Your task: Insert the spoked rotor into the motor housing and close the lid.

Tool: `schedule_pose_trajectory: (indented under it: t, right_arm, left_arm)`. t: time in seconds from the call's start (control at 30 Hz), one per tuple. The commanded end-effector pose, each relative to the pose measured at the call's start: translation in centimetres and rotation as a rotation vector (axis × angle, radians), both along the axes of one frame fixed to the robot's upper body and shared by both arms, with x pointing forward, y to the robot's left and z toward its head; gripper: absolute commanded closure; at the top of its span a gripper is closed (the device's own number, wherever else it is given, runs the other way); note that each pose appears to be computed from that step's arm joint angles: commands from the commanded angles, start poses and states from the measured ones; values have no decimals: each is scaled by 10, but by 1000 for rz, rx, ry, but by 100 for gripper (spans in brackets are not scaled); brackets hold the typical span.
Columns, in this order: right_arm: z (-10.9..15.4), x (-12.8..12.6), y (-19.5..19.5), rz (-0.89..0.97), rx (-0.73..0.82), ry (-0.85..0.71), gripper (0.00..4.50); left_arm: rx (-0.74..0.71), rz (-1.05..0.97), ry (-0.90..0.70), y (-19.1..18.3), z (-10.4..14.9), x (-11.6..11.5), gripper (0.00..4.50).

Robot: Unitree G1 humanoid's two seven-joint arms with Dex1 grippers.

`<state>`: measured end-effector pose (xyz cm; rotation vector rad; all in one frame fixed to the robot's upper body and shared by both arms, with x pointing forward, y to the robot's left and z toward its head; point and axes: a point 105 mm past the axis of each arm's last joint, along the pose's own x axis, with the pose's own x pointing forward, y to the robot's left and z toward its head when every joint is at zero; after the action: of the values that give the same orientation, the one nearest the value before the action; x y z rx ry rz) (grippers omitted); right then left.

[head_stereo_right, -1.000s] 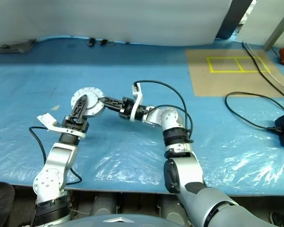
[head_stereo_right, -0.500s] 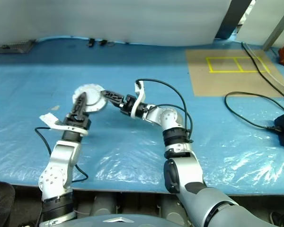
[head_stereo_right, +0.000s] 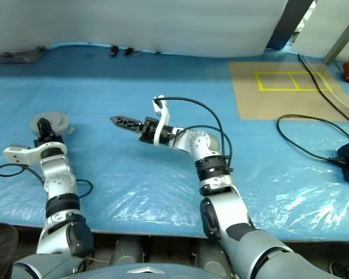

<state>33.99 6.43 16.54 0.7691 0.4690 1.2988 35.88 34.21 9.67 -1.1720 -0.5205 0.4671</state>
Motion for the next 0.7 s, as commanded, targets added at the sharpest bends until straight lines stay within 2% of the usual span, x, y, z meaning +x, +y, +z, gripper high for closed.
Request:
schedule_pose_trajectory:
  t: [0.03,0.3,0.4,0.5,0.7]
  right_arm:
    - [27,-10,9,45,53,-92,31]
    - [28,-11,7,35,43,-126,31]
    - [26,-11,8,33,36,-130,26]
    - [24,-9,8,27,22,-137,26]
    - [17,-5,6,8,-36,-194,26]
  left_arm:
    - [75,69,-11,22,15,0,186]
    - [83,99,70,29,0,-2,186]
    - [77,124,79,31,-4,-8,106]
    - [93,162,97,33,-5,-17,3]
    - [231,232,136,31,10,-42,3]
